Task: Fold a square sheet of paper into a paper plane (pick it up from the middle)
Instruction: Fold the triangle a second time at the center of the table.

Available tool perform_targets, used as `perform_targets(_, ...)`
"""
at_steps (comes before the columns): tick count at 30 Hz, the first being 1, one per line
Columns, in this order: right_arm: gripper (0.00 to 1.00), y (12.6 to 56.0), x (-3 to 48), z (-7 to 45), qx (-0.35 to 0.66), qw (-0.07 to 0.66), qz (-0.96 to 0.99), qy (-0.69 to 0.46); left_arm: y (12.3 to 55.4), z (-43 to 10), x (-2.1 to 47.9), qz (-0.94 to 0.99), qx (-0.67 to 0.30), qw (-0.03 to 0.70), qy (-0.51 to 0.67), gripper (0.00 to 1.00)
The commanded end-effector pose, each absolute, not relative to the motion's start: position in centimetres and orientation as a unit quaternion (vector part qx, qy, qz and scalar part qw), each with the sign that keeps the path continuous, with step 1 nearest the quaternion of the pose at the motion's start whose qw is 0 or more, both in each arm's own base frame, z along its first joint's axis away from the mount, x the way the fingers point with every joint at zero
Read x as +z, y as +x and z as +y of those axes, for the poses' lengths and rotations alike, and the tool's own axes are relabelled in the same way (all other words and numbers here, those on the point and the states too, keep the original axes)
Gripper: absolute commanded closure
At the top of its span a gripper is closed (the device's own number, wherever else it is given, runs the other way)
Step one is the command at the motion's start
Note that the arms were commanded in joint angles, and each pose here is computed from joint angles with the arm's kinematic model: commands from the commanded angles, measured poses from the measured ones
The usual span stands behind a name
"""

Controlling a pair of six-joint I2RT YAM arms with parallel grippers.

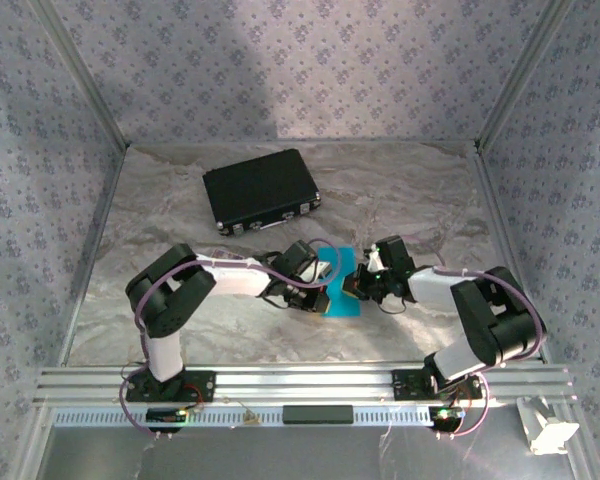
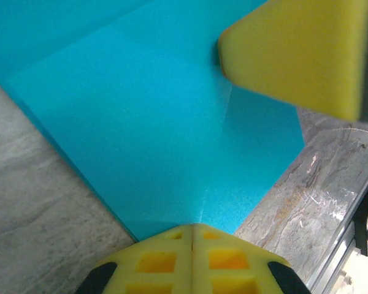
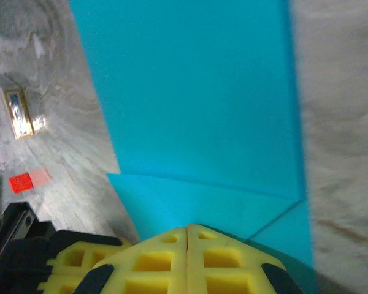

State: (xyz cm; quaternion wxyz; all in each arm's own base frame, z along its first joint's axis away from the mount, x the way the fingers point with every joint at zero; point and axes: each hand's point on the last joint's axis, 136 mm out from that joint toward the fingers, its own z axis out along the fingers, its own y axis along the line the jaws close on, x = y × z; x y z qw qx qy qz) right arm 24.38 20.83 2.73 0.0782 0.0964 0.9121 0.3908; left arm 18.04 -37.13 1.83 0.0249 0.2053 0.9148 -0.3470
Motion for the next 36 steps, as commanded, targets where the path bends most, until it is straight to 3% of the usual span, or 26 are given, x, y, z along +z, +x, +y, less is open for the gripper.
perform_targets(1,1.0,24.1,3.4,21.7,0.383,0.084,0.917,0.071,16.8,-34.7,-1.0,0.935,-0.299,-0.001,0.19,0.97)
perform_targets(10,1.0,22.7,-0.3,20.6,0.36,0.046,0.925,0.108,16.9,-34.5,-1.5,0.939,-0.29,-0.004,0.184,0.99)
perform_targets(19,1.0,28.4,1.0,16.1,0.355,0.1,0.911,0.187,16.8,-34.4,-1.5,0.939,-0.29,-0.004,0.185,1.0)
perform_targets(26,0.97,29.2,4.9,15.0,0.397,0.144,0.887,0.186,18.0,-36.2,1.9,0.927,-0.328,0.034,0.18,0.97)
perform_targets(28,0.95,28.3,6.5,14.9,0.378,0.167,0.895,0.166,18.8,-36.9,3.9,0.924,-0.334,0.05,0.182,0.92)
perform_targets(33,0.77,24.9,6.6,13.4,0.333,0.173,0.909,0.184,21.2,-37.7,7.8,0.916,-0.343,0.089,0.187,0.81)
perform_targets(36,0.7,22.9,6.1,13.1,0.331,0.158,0.908,0.202,22.8,-37.5,7.6,0.918,-0.34,0.097,0.179,0.81)
